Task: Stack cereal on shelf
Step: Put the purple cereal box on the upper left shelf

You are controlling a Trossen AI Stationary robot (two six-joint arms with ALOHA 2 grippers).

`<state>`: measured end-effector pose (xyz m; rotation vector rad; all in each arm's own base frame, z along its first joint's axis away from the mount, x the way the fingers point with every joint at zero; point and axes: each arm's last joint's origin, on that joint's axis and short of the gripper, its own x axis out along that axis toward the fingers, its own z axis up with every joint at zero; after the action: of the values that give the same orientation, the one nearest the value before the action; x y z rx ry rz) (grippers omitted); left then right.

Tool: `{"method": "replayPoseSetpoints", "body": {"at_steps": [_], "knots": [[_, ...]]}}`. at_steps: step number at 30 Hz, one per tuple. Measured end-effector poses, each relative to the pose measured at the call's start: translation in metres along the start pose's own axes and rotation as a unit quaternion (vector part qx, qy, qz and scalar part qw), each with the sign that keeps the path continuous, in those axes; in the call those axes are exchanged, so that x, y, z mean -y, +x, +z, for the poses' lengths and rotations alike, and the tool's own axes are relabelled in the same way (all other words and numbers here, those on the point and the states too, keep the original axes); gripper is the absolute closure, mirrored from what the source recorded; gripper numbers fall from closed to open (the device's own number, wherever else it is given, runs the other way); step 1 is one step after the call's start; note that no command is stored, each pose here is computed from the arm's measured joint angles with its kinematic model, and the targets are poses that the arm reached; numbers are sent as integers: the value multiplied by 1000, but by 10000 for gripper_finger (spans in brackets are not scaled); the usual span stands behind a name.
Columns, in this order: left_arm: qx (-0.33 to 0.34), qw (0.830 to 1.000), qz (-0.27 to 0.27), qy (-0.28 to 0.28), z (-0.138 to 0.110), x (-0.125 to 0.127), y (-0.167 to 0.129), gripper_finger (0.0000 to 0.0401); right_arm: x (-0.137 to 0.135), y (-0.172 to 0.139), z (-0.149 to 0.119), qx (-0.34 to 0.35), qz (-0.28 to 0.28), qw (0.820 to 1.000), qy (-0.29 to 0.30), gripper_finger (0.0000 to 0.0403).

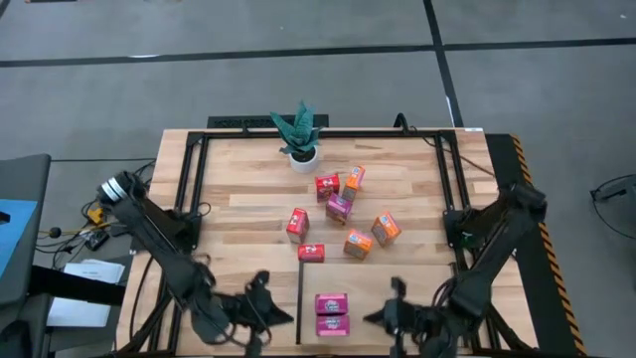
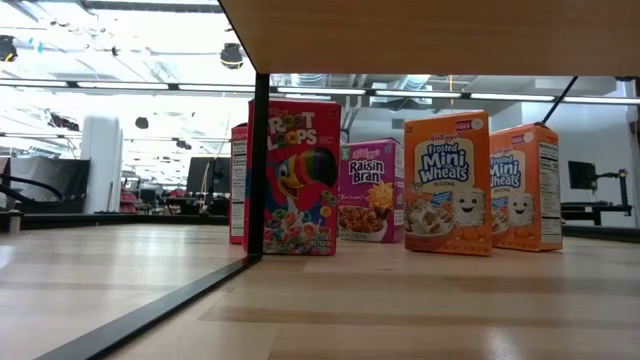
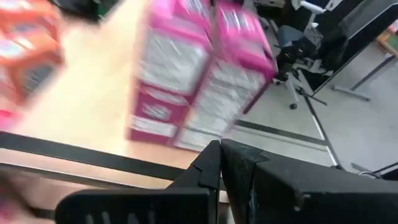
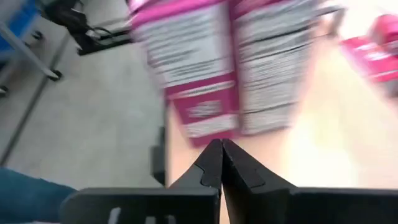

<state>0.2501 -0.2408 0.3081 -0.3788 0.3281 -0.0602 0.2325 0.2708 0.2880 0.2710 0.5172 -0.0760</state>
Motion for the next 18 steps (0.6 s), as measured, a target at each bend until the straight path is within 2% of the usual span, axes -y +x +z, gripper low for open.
{"method": "replayPoseSetpoints", "body": {"at_steps": [4,9,13,18], "knots": [[2,1000,25,14,33,-23,-28,401,40,-24,38,2,-48,999,6,375],[8,997,53,46,65,-51,-64,383,92,-26,81,-5,-95,995,-19,307],[14,994,68,85,82,-69,-86,332,128,-5,100,-36,-130,989,-54,228],[24,986,122,111,95,-93,-104,247,165,29,105,-100,-185,974,-79,138]]}}
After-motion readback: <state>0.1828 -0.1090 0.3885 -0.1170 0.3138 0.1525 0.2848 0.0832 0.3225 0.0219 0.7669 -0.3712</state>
